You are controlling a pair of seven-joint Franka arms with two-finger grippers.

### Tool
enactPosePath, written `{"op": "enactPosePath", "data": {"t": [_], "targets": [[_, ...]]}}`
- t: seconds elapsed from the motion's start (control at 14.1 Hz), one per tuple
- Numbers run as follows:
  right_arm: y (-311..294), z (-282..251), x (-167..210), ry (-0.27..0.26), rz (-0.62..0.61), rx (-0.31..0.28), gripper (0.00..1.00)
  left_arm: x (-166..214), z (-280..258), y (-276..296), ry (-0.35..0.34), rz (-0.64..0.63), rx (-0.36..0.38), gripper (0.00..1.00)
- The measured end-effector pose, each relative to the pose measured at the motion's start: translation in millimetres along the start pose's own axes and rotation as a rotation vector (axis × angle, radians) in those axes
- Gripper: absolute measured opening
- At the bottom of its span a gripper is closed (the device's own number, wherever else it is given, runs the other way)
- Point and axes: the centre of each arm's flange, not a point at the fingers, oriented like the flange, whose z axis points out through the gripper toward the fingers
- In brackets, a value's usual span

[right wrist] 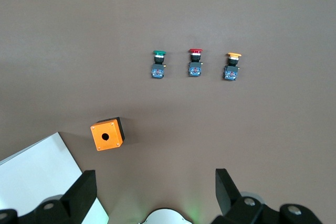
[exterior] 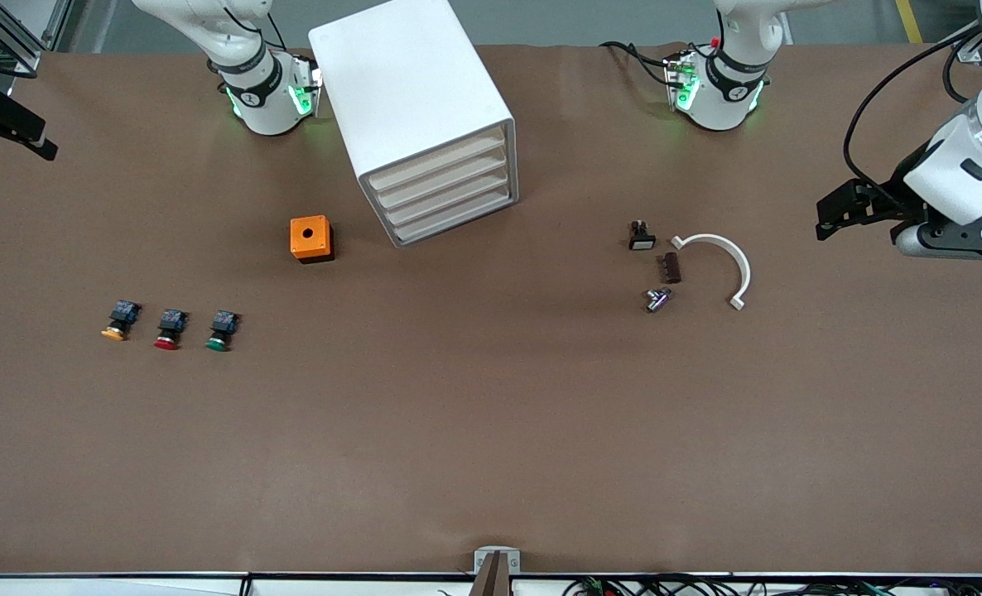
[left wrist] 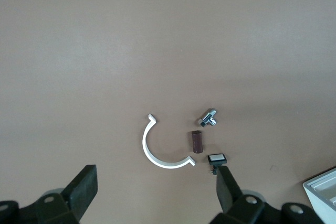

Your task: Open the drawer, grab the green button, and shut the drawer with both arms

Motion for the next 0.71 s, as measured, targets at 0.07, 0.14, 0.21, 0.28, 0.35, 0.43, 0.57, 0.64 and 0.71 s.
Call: {"op": "enactPosePath", "data": {"t": [0.07,0.14,0.21,0.28,0.35,0.43,0.57,0.64,0.71], "targets": [[0.0,0.0,0.0,0.0,0.0,0.0,1.0,0.3,-0.1,-1.4,0.001,-0.004,0.002,1.0],[0.0,0.0,0.0,0.0,0.0,0.0,1.0,0.5,-0.1,-3.1,0.001,-0.008,0.004,1.0],[0.0,0.0,0.0,0.0,0.0,0.0,1.0,0.7,-0.2,-4.8,0.001,-0.011,0.005,1.0],[0.0,0.0,0.0,0.0,-0.001,0.0,1.0,0.8,-0.2,-5.8,0.001,-0.013,0.006,1.0],[0.0,0.0,0.0,0.0,-0.001,0.0,1.0,0.9,-0.2,-6.4,0.001,-0.014,0.006,1.0],[0.0,0.0,0.0,0.0,-0.001,0.0,1.0,1.0,-0.2,-6.5,0.001,-0.014,0.006,1.0],[0.0,0.0,0.0,0.0,-0.001,0.0,1.0,1.0,-0.3,-6.2,0.001,-0.014,0.006,1.0],[0.0,0.0,0.0,0.0,-0.001,0.0,1.0,1.0,-0.3,-6.1,0.001,-0.014,0.006,1.0],[0.0,0.0,0.0,0.0,-0.001,0.0,1.0,1.0,-0.3,-6.0,0.001,-0.013,0.006,1.0]]}}
